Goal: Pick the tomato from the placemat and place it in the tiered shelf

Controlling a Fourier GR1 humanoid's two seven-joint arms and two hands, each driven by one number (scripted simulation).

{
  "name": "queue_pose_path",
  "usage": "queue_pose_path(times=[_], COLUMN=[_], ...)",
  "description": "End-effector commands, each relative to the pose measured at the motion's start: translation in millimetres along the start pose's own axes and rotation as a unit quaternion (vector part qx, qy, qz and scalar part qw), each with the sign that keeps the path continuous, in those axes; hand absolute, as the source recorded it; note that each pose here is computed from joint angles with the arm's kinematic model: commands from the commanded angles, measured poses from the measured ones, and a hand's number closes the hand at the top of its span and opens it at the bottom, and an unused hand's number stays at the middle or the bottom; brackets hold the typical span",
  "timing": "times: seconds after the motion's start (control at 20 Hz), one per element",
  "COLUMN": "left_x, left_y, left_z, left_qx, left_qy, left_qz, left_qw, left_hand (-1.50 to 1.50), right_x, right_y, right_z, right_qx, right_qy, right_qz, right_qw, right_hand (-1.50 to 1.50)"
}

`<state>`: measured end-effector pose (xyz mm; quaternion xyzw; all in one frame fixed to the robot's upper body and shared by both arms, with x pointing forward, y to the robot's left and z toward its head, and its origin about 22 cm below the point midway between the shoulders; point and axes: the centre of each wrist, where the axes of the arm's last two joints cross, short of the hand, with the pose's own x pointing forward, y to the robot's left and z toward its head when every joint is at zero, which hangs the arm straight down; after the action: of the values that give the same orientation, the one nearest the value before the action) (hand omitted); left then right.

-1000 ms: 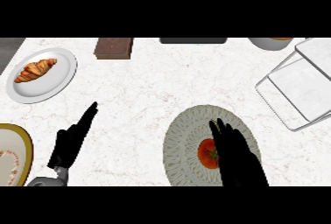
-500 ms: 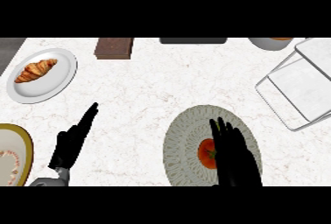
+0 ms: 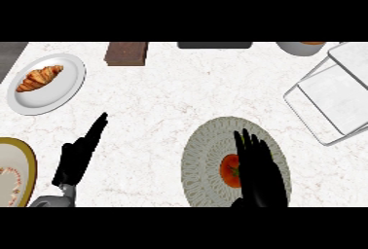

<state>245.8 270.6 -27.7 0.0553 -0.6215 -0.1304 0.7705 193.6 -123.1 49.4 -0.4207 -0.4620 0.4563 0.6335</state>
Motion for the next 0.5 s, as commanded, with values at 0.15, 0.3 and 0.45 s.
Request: queue_pose_path(times=[0.15,0.3,0.45], left_x=[3,1,-2], left_y=[-15,-8,-9], left_z=[5,1,2], left_qx=[-0.003,-0.002,-0.011], left_qy=[0.016,0.01,0.012], left_qz=[-0.003,0.0,0.003], left_qw=[0.9999,0.9999,0.9999], left_hand=[0.0,0.0,0.0], right_x=[-12,18,1], right_y=[1,19,25], right_z=[-12,-19,-39], right_qx=[0.003,0.006,0.029], right_qy=[-0.001,-0.005,-0.02], right_qz=[0.011,0.011,0.006], right_qw=[1.0,1.0,0.999], right_hand=[-1.5,-1.5,1.5])
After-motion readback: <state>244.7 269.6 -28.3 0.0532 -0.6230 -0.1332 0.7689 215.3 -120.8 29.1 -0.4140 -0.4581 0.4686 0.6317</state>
